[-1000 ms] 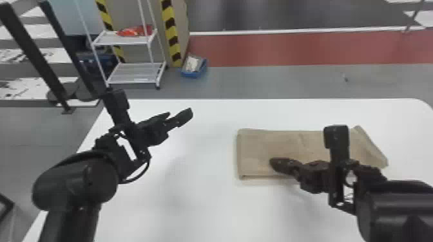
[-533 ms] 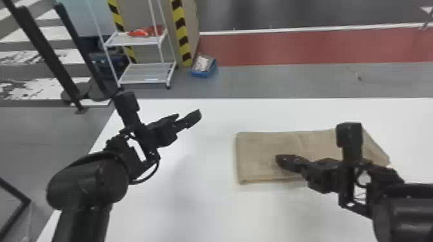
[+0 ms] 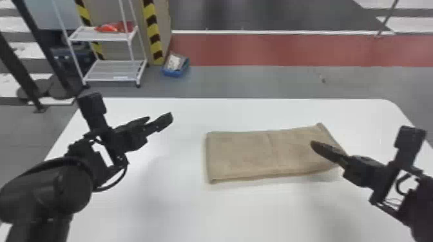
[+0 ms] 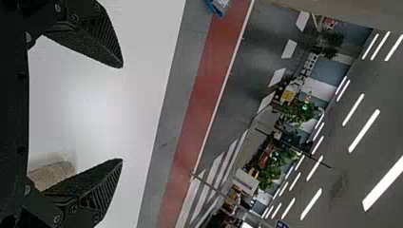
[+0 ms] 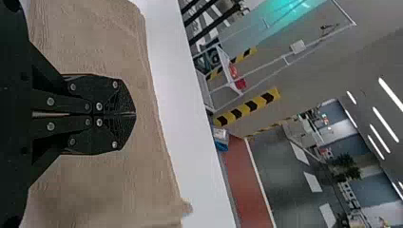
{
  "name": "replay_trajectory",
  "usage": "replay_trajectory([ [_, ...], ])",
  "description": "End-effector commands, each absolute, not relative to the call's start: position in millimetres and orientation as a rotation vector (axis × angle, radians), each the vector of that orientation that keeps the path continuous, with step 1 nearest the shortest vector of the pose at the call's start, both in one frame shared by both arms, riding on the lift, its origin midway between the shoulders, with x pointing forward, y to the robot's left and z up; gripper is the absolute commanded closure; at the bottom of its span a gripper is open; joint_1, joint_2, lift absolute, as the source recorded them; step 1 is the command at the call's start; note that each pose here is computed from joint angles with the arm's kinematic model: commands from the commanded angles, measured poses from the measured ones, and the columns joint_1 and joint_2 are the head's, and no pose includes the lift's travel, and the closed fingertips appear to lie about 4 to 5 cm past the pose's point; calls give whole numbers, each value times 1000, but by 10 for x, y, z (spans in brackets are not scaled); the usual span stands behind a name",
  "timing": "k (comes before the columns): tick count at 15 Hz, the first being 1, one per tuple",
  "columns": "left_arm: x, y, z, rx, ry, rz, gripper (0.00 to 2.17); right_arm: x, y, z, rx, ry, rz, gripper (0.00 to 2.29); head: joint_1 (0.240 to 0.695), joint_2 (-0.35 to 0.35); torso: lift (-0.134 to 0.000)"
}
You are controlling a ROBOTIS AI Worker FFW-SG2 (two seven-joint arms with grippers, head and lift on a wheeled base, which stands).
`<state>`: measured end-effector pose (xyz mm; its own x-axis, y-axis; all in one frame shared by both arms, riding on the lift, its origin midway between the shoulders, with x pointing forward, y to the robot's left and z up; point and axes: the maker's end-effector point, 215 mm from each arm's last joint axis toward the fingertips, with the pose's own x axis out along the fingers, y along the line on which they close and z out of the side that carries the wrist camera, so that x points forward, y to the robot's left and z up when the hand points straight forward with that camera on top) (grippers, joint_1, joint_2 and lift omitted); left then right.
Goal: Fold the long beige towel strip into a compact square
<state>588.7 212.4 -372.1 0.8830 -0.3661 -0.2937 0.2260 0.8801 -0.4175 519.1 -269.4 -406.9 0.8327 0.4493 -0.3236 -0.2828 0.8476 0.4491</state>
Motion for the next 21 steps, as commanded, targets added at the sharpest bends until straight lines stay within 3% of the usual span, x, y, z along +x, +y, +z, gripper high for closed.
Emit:
replay_trajectory([
  [1,5870,2093,-3760,-373,384,-317,201,5108,-3386,-3984,430,395,308,2010,695,-38,-124],
  [6,5855,2049,-3787,-368,391,-319,201,5087,-4159,-3979,440,377,192,2010,695,-176,-124],
  [9,5852,2044,-3798,-366,393,-320,201,5171,-4318,-4113,425,402,163,2010,695,-209,-124],
  [14,5919,2058,-3718,-364,379,-322,201,5331,-4118,-4331,393,464,179,2010,695,-217,-124],
  [21,5961,2156,-3675,-361,371,-311,201,5440,-3672,-4478,359,524,242,2010,695,-169,-124],
])
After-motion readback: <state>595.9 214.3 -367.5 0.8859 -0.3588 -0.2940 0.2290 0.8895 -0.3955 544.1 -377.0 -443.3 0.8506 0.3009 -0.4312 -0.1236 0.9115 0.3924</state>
